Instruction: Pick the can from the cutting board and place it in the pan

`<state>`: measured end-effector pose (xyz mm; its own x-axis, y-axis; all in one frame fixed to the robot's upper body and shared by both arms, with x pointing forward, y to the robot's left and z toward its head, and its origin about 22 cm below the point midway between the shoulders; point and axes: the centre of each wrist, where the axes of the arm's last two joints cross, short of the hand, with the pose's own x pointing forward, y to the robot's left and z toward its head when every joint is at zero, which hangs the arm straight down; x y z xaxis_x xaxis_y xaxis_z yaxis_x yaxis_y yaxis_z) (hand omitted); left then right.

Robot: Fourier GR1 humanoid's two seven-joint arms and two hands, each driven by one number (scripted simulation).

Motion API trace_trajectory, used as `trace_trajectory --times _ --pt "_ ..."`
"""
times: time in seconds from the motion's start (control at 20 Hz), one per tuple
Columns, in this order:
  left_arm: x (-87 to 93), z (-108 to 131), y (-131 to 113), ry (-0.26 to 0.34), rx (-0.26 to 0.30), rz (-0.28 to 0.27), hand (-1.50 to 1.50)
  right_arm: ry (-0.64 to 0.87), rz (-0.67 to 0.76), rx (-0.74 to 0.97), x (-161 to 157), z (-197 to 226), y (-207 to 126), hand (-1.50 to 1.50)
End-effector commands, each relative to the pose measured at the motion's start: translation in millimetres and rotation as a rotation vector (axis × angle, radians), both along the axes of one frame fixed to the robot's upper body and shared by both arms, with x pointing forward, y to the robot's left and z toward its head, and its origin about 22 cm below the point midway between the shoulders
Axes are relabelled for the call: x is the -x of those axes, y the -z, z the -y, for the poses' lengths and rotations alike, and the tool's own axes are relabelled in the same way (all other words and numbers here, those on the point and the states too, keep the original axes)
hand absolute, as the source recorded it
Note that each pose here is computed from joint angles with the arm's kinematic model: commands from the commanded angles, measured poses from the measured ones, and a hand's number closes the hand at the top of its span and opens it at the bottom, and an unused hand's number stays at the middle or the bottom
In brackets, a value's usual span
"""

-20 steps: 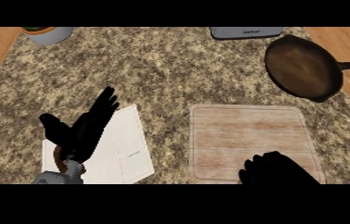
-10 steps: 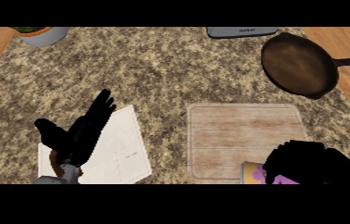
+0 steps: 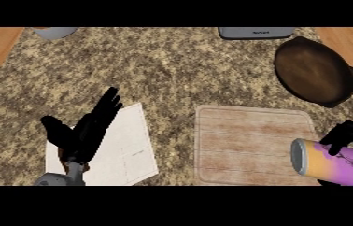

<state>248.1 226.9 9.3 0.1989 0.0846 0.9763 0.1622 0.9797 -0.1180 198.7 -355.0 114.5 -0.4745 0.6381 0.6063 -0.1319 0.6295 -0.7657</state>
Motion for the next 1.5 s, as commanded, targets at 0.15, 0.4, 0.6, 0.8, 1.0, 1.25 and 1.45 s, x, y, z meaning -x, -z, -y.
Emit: trace_trajectory --times 0.15,0.4,0.6,0.8,1.0,1.25,1.45 --pt "-9.9 10.3 -16.1 0.087 -0.008 0.008 0.0 0.089 0.104 0.026 -39.5 80.4 38.4 1.5" --pt "-21.4 18.4 -3.0 0.068 0.0 -0.001 0.0 0.154 0.168 -0.02 -92.2 80.6 57.5 1.5" --pt "-12.1 19.8 -9.2 0.061 -0.025 0.017 0.0 0.29 0.229 -0.039 -111.7 89.1 73.0 1.5" --pt "-8.3 36.7 9.0 0.063 -0.008 0.001 0.0 0.354 0.243 -0.095 -149.7 74.4 67.5 1.5" --pt "-25.1 23.5 -10.8 0.101 -0.01 0.004 0.0 0.366 0.241 -0.084 -163.5 86.4 54.5 1.5" --pt "-16.8 29.0 -8.4 0.106 -0.008 0.029 0.0 0.404 0.248 -0.098 -162.1 94.9 59.6 1.5" --pt "-25.2 38.2 -14.8 0.133 -0.011 0.044 0.0 0.462 0.082 0.134 -152.4 97.5 77.6 -1.5"
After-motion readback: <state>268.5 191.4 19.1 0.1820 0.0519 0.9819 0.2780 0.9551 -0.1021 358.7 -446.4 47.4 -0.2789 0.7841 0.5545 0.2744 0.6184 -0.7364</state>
